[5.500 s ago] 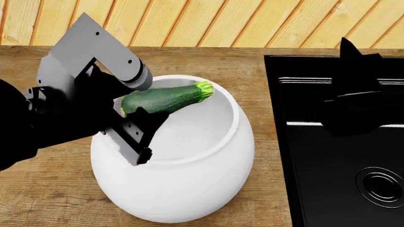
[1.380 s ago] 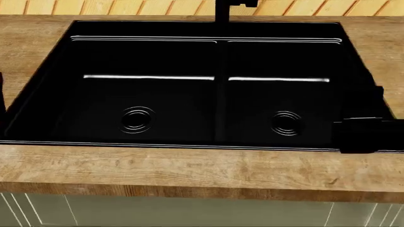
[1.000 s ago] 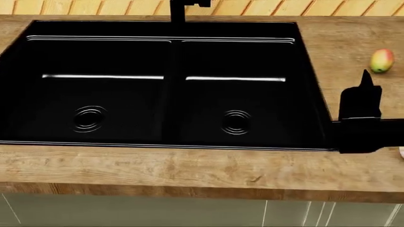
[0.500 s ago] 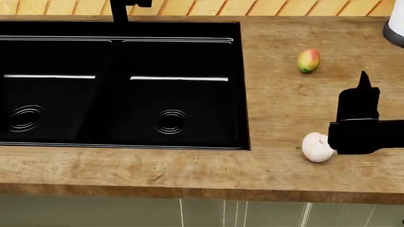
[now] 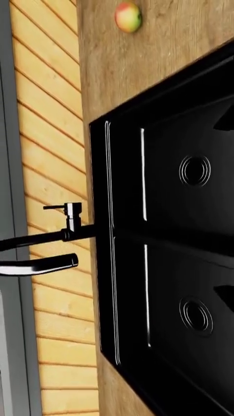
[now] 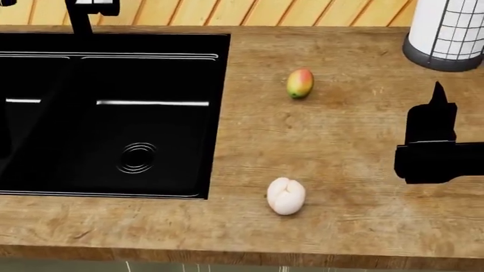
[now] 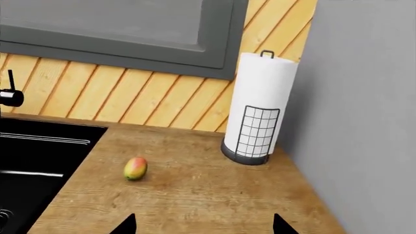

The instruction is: There is a mixed pile of frozen fruits and vegetables on the counter. Locate all the frozen vegetables and place the items in a bowl on the counter. Take all the frozen fruits and defrost them in a running sink.

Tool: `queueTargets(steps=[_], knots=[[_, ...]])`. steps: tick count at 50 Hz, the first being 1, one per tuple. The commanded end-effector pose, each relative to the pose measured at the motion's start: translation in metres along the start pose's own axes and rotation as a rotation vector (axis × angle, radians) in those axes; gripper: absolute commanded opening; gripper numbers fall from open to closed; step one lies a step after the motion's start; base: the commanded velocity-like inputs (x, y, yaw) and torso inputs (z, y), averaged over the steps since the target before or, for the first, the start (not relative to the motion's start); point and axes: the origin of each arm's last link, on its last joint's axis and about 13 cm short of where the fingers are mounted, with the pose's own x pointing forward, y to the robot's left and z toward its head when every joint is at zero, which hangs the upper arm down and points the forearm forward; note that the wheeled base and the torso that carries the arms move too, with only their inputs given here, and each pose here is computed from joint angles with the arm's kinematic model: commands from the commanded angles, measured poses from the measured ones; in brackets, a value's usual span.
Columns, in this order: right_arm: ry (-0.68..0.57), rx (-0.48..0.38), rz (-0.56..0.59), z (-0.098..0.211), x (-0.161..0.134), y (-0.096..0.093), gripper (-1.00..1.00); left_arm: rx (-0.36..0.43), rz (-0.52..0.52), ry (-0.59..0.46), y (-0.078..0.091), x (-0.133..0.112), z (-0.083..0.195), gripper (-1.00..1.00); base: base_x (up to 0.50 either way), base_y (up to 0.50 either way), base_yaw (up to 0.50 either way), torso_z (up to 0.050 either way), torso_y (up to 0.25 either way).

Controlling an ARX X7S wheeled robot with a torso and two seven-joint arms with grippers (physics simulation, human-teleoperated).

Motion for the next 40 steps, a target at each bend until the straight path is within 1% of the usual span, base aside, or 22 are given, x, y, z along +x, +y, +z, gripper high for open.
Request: queueTargets(steps=[1,2,3,5,6,7,8,9,15,18,23,24,26,30,31,35,36,38,39,40], knots=[[-0.029,0.036,0.001,-0.0003,0.003,0.0015,1.0,0.015,-0.046,-0.018,0.0007,-0.0007,0.0025,1.0,0.14,-0.09,0.0,0.0,0.0],[-0.02,0.056,0.012,-0.002,0.0038,0.0018,1.0,0.014,-0.045,-0.019,0.0024,-0.0017,0.0023,1.0,0.0,0.0,0.0,0.0,0.0],[-0.018,0.056,0.007,-0.0033,0.0041,0.0015,1.0,0.016,-0.044,-0.019,-0.0015,0.0009,0.0029,1.0,0.0,0.0,0.0,0.0,0.0],[-0.016,0.055,0.004,-0.0038,0.0038,0.0016,1.0,0.015,-0.046,-0.021,0.0032,-0.0026,0.0023,1.0,0.0,0.0,0.0,0.0,0.0],[-0.019,0.055,0.001,-0.003,0.0031,0.0015,1.0,0.016,-0.046,-0.019,-0.0029,0.0018,0.0024,1.0,0.0,0.0,0.0,0.0,0.0],[-0.019,0.054,0.0,-0.0027,0.0027,0.0014,1.0,0.016,-0.046,-0.017,-0.0046,0.0038,0.003,1.0,0.0,0.0,0.0,0.0,0.0],[-0.019,0.055,-0.001,-0.0028,0.0026,0.0013,1.0,0.016,-0.046,-0.017,-0.0033,0.0031,0.0029,1.0,0.0,0.0,0.0,0.0,0.0],[-0.015,0.05,-0.003,-0.0035,0.0027,0.0011,1.0,0.016,-0.046,-0.016,0.0016,-0.0003,0.0019,1.0,0.0,0.0,0.0,0.0,0.0],[-0.012,0.051,-0.009,-0.0057,0.0033,0.0008,1.0,0.019,-0.046,-0.015,0.0008,-0.0005,0.0011,1.0,0.0,-0.01,0.0,0.0,0.0],[-0.014,0.046,-0.01,-0.0055,0.0031,0.0007,1.0,0.019,-0.047,-0.013,0.0017,-0.0001,0.0003,1.0,0.08,-0.4,0.0,0.0,0.0],[-0.014,0.046,-0.006,-0.0063,0.0038,0.0016,1.0,0.018,-0.046,-0.012,-0.0031,0.003,0.001,1.0,0.18,-0.36,0.0,0.0,0.0],[-0.014,0.047,-0.006,-0.0064,0.0038,0.0017,1.0,0.017,-0.046,-0.012,-0.0031,0.004,0.0019,1.0,0.18,-0.3,0.0,0.0,0.0],[-0.014,0.047,-0.005,-0.0062,0.004,0.0019,1.0,0.016,-0.045,-0.012,0.0025,0.0001,0.0005,1.0,0.18,-0.3,0.0,0.0,0.0],[-0.016,0.043,0.001,-0.0068,0.0041,0.0029,1.0,0.016,-0.045,-0.012,0.0007,0.0008,0.0006,1.0,0.19,-0.31,0.0,0.0,0.0],[-0.017,0.043,0.003,-0.0069,0.0043,0.0031,1.0,0.017,-0.045,-0.011,-0.0021,0.0028,0.0012,1.0,0.25,-0.3,0.0,0.0,0.0],[-0.022,0.038,0.001,-0.0069,0.0042,0.0031,1.0,0.016,-0.045,-0.011,0.0001,0.0018,0.0008,1.0,0.33,-0.25,0.0,0.0,0.0],[-0.025,0.037,-0.002,-0.007,0.0042,0.0031,1.0,0.017,-0.045,-0.01,-0.0036,0.0046,0.001,1.0,0.39,-0.12,0.0,0.0,0.0],[-0.022,0.037,-0.002,-0.0076,0.0046,0.0032,1.0,0.015,-0.045,-0.009,-0.0046,0.0051,0.0004,1.0,0.4,-0.07,0.0,0.0,0.0],[-0.022,0.037,-0.002,-0.0075,0.0047,0.0034,1.0,0.016,-0.047,-0.008,-0.0045,0.0049,0.0001,1.0,0.4,-0.02,0.0,0.0,0.0],[-0.023,0.038,-0.001,-0.0072,0.0048,0.0036,1.0,0.014,-0.049,-0.007,-0.0002,0.0024,-0.0006,1.0,0.4,-0.01,0.0,0.0,0.0]])
